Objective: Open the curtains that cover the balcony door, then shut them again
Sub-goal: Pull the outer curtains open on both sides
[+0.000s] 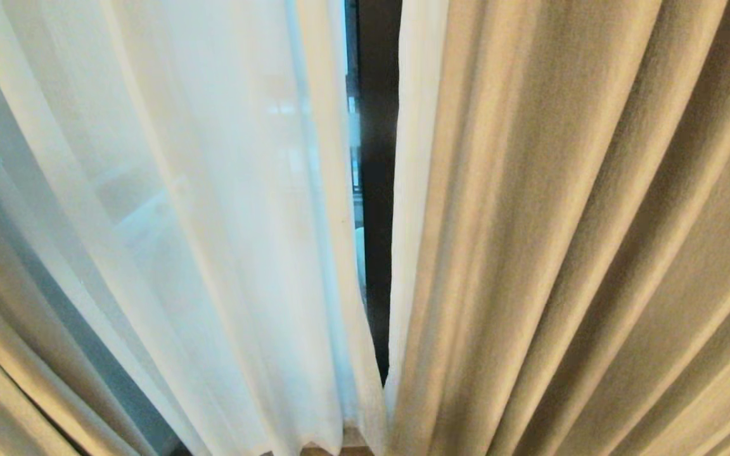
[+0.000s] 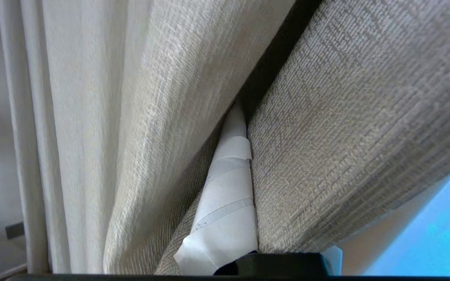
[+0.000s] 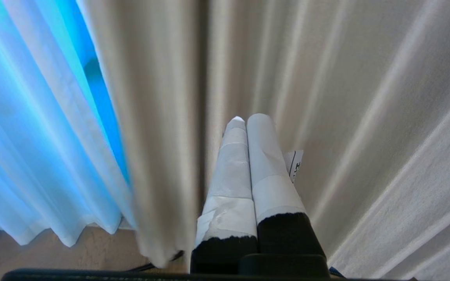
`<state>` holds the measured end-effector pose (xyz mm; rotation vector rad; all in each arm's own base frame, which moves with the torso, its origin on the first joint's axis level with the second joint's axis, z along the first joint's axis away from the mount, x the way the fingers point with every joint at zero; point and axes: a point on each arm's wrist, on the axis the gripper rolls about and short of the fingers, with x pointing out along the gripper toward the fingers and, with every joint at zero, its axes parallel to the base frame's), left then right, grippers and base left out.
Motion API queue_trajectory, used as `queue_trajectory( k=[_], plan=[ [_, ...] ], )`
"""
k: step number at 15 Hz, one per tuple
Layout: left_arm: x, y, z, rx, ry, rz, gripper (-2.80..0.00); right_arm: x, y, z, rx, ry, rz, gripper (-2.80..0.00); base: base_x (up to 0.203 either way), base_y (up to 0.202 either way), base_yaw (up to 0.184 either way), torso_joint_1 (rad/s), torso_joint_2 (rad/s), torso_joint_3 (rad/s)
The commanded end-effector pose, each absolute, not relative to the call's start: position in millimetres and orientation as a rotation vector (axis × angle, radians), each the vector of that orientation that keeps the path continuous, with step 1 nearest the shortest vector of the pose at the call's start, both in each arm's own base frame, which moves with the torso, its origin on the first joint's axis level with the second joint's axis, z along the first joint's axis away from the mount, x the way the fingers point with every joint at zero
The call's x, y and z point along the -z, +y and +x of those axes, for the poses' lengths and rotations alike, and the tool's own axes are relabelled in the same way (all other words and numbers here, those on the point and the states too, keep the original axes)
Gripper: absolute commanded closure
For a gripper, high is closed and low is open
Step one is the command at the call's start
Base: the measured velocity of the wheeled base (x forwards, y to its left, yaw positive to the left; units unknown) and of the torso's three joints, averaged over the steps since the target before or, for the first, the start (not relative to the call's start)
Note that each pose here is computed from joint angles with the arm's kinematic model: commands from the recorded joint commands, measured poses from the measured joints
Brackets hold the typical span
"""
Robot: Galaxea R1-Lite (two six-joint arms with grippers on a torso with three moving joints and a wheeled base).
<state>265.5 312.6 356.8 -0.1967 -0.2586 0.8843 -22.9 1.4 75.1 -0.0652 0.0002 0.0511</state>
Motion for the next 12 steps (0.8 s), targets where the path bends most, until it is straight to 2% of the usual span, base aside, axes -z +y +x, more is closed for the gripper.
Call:
queue_trajectory(
  k=[1,12],
  plan=[
    [-358.8,310.8,266.2,-0.877,-0.269,-0.192,0.00,-75.2,1.4,-22.8,-0.052,0.001,-0.066,0.00,0.000,0.000,0.000,0.000,0.00,0.000],
    [-389.3,247.8,282.0,-0.714,-0.294,-0.178,0.00,-75.2,1.4,-22.8,-0.052,0.001,-0.066,0.00,0.000,0.000,0.000,0.000,0.00,0.000]
  ],
)
